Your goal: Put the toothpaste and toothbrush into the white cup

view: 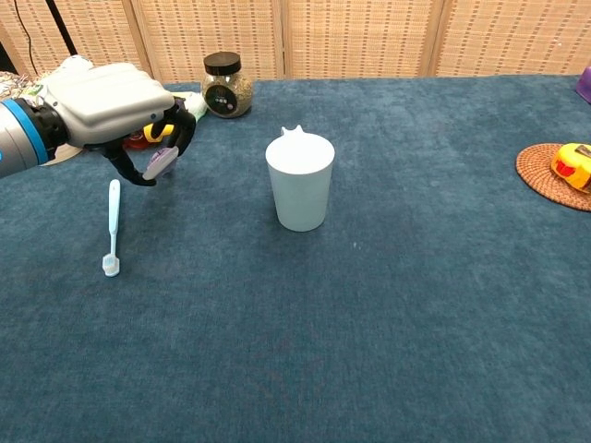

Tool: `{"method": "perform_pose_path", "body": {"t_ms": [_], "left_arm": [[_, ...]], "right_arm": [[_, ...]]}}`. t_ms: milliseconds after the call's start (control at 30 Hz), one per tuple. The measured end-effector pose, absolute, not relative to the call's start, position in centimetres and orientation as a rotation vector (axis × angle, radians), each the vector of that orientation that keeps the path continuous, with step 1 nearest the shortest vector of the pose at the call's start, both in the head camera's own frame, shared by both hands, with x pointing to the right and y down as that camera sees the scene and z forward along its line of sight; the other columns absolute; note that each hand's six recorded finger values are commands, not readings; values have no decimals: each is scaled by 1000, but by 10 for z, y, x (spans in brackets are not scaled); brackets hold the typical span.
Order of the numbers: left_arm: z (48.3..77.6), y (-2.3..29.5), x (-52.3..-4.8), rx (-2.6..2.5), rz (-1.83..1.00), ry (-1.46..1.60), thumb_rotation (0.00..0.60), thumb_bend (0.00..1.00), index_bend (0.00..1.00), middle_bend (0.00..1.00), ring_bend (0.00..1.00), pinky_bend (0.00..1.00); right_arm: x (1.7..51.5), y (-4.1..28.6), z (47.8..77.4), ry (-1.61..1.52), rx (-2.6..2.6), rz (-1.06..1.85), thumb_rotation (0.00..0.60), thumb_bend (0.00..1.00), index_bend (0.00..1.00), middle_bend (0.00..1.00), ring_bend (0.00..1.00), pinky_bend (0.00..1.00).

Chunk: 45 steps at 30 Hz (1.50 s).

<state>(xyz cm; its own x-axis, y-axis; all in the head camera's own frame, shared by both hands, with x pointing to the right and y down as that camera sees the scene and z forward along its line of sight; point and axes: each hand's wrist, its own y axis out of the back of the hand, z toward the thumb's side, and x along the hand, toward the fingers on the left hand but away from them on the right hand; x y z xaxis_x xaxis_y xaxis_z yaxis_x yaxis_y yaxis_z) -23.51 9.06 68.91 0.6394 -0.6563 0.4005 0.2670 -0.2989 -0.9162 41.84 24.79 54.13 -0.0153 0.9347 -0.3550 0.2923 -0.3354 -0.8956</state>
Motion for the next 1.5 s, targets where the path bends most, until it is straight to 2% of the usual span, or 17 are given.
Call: {"method": "perform_pose_path", "body": {"t_ms": [100, 500, 900, 1333, 1500], "left_arm": [[691, 92, -236, -1638, -942, 332, 600, 823, 753, 560, 536, 656], [660, 80, -233, -1609, -880, 406, 600, 823, 754, 560, 537, 656], [603, 68, -227, -1595, -810, 502, 600, 823, 754, 560, 537, 656], [505, 79, -214, -1783, -710, 650, 600, 823, 754, 560, 535, 656], [499, 79, -211, -1862, -765, 648, 600, 822, 755, 560, 534, 656]], "right_arm": [[419, 248, 541, -1289, -1666, 1377, 600, 0, 0, 0, 0, 6], [419, 247, 543, -1292, -1672, 1382, 600, 0, 0, 0, 0, 6], [421, 247, 541, -1308, -1667, 1386, 600, 0, 0, 0, 0, 7], [419, 248, 541, -1305, -1669, 1389, 600, 0, 0, 0, 0, 7], [417, 248, 541, -1302, -1670, 1387, 600, 0, 0, 0, 0, 7]]}}
